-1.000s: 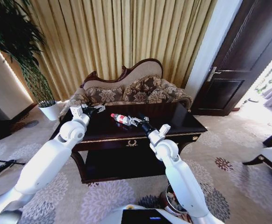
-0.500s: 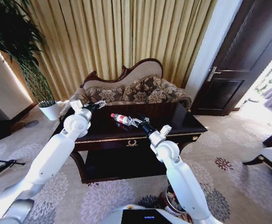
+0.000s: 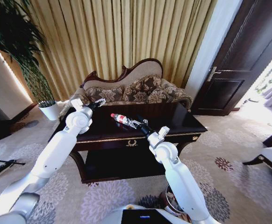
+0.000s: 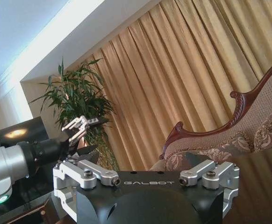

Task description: Move to the front of the table and place the trash on the table into the trash bin.

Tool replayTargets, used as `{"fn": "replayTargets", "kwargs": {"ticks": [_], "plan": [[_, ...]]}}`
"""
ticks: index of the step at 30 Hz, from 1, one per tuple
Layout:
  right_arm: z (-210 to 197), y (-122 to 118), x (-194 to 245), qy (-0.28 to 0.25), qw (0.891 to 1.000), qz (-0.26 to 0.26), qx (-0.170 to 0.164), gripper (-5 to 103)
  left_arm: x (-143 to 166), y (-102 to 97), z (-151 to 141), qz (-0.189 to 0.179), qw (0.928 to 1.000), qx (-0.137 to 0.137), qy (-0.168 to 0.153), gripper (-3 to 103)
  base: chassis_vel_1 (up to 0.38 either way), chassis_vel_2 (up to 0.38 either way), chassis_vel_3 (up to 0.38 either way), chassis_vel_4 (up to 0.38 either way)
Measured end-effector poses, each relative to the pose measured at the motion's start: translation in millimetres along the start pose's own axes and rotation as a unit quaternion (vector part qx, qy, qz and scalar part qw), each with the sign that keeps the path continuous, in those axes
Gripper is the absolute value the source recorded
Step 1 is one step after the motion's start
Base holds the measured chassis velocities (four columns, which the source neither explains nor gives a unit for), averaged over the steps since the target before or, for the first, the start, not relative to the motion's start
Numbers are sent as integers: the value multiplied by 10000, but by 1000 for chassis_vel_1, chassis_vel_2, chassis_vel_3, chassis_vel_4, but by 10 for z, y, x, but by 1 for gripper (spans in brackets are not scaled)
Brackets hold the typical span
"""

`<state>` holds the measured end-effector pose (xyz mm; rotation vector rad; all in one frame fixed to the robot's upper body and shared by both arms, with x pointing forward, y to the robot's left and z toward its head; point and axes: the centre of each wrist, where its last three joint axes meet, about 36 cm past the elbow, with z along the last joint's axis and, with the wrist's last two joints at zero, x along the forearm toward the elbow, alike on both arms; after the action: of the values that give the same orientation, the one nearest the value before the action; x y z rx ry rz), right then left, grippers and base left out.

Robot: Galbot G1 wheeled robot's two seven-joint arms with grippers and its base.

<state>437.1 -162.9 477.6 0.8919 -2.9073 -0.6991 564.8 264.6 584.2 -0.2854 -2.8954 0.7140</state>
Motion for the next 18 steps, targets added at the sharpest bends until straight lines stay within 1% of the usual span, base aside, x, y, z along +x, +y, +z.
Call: {"fn": "replayTargets", "kwargs": {"ticks": [2,3,4,5,6,7,8,9,10,11,12,13,14,15,16,17,18], "plan": [[8,-2,7,5,10000,3,-7,100,-48,-57,1,-68,9997,223,92,100,0,0,0,0],[8,-2,7,5,10000,3,-7,100,-48,-57,1,-68,9997,223,92,100,0,0,0,0],[15,-5,14,13,10000,7,-11,100,-69,-98,-3,-176,9992,309,189,100,0,0,0,0],[15,-5,14,13,10000,7,-11,100,-69,-98,-3,-176,9992,309,189,100,0,0,0,0],[18,-6,18,17,10000,8,-9,100,-81,-124,-3,-282,9987,347,257,100,0,0,0,0],[15,-10,23,17,10000,11,-1,100,-92,-156,4,-465,9976,359,357,100,0,0,0,0],[9,-15,28,13,10000,15,7,100,-88,-172,6,-605,9967,315,436,100,0,0,0,0],[9,-15,28,13,10000,15,7,100,-88,-172,6,-605,9967,315,436,100,0,0,0,0],[3,-15,32,8,10000,15,14,100,-76,-185,1,-691,9960,237,514,100,0,0,0,0],[-4,-13,40,1,10000,12,18,100,-46,-190,6,-789,9952,-5,575,100,0,0,0,0],[-4,-13,40,1,10000,12,18,100,-46,-190,6,-789,9952,-5,575,100,0,0,0,0],[-4,-10,44,0,10000,10,18,100,-30,-185,23,-849,9945,-185,581,100,0,0,0,0],[0,-4,53,2,10000,8,11,100,-8,-161,65,-942,9927,-546,519,100,0,0,0,0],[0,-4,53,2,10000,8,11,100,-8,-161,65,-942,9927,-546,519,100,0,0,0,0],[9,4,62,8,10000,9,-2,100,14,-137,89,-900,9918,-789,446,100,0,0,0,0],[18,12,73,13,10000,11,-14,100,46,-127,93,-804,9915,-946,402,100,0,0,0,0],[18,12,73,13,10000,11,-14,100,46,-127,93,-804,9915,-946,402,100,0,0,0,0]]}}
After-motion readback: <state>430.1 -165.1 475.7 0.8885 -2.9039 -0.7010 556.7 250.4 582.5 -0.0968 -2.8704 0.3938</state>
